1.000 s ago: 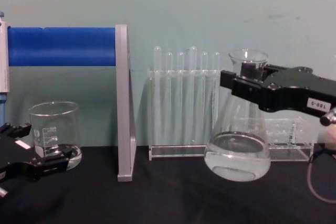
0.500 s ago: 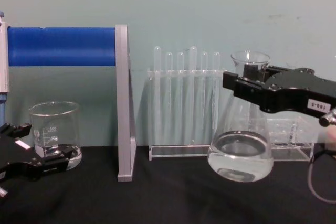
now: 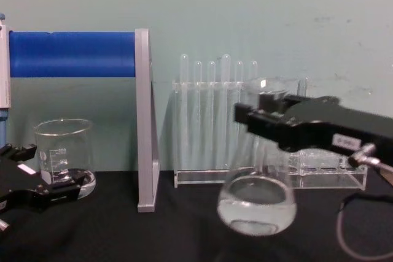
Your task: Grasp the erlenmeyer flask with one hand, shake it three times, then place it back.
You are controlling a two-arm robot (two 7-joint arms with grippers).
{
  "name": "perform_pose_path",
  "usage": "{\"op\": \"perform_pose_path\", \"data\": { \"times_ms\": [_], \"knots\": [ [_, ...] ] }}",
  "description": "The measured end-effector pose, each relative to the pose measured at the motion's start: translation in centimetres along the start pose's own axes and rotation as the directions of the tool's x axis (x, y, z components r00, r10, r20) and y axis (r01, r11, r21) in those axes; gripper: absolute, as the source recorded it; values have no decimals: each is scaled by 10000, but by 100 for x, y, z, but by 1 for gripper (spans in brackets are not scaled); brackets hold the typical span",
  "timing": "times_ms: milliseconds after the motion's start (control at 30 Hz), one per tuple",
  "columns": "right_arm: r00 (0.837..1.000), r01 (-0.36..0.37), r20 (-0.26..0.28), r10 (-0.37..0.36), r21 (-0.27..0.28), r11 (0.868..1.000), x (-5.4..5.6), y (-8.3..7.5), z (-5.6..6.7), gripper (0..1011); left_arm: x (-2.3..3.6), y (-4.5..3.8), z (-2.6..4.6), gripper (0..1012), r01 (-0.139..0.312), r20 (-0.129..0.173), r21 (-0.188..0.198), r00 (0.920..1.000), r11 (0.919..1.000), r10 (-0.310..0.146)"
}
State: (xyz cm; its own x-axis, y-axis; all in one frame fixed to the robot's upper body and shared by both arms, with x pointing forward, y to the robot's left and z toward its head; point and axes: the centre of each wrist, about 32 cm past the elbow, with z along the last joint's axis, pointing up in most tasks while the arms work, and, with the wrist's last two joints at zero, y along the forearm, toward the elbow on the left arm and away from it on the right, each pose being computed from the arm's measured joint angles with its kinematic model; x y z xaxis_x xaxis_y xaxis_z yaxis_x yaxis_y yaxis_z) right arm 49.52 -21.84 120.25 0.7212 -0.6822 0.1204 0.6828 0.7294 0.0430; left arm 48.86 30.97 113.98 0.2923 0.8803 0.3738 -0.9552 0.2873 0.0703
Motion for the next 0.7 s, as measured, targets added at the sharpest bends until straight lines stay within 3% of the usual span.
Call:
{"op": "perform_pose_path", "data": {
  "times_ms": [467,700],
  "knots": [
    [9849,-1701,-293,1705,168,9853,-319,180,25,449,0,0,0,1001,0,0,0,10000,10000,0],
    [9777,-2061,-357,2068,226,9783,-395,216,36,450,0,0,0,1001,0,0,0,10000,10000,0]
  ]
}}
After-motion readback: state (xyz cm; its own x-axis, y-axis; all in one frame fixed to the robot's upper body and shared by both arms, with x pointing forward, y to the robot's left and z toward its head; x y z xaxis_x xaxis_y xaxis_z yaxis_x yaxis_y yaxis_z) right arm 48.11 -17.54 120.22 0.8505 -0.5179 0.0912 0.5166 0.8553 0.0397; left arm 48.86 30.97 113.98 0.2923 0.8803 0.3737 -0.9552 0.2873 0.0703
